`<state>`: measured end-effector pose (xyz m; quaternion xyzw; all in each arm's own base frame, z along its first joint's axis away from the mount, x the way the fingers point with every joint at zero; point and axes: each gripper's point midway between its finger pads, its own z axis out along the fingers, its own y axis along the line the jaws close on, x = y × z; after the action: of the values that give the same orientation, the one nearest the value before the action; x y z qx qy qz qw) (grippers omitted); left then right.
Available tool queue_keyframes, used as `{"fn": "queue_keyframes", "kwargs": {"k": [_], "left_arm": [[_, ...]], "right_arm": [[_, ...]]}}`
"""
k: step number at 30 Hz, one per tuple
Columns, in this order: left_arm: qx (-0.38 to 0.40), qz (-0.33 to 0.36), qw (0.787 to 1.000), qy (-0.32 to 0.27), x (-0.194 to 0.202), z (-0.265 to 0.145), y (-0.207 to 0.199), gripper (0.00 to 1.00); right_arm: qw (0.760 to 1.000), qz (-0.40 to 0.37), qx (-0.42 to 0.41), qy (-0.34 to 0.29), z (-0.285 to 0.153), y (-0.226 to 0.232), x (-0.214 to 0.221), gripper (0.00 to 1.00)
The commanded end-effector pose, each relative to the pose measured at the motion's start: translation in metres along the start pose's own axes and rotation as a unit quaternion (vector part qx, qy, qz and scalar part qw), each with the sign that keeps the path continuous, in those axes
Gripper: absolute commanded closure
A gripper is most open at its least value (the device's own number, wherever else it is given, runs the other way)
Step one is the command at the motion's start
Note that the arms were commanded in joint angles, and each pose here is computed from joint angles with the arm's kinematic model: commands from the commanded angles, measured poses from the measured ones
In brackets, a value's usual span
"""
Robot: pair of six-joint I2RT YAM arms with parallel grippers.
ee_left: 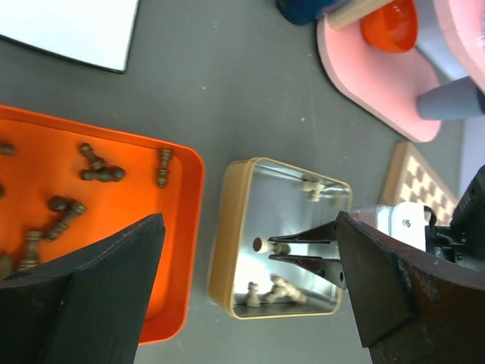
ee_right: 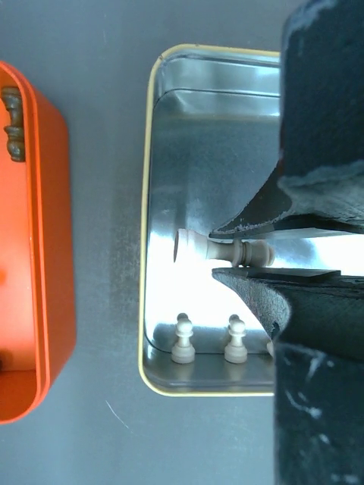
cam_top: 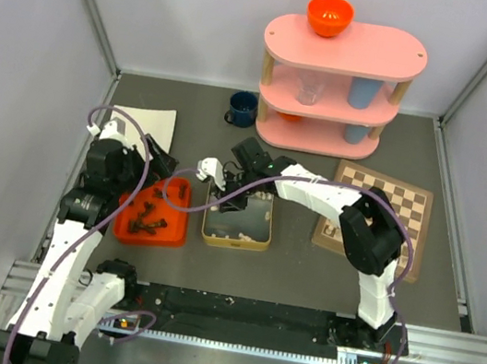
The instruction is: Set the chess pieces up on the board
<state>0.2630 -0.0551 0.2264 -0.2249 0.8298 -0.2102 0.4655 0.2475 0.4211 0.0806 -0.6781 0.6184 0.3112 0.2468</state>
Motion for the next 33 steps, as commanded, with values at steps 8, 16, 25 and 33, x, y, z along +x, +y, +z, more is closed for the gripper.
{"fn": "queue_keyframes", "kwargs": {"k": [8,16,25,33], "left_arm": [[0.127,-0.111,0.982,0.090,0.042,0.007,-0.039,0.04],[0.191,-0.121,0.971,0.075,0.028,0.007,-0.062,0.04],[0.322,-0.144,0.922,0.161,0.045,-0.004,-0.100,0.14],[0.386,-0.144,0.877,0.249,0.074,0.000,-0.123,0.26]], "right_arm": [[0.997,0.019,-0.047,-0.062,-0.062,0.016,-0.030,0.96],[0.996,0.029,-0.048,-0.068,-0.077,0.012,-0.027,0.96],[0.986,0.081,-0.069,-0.129,-0.111,0.009,-0.057,0.96],[0.975,0.086,-0.102,-0.177,-0.128,0.021,-0.090,0.96]]}}
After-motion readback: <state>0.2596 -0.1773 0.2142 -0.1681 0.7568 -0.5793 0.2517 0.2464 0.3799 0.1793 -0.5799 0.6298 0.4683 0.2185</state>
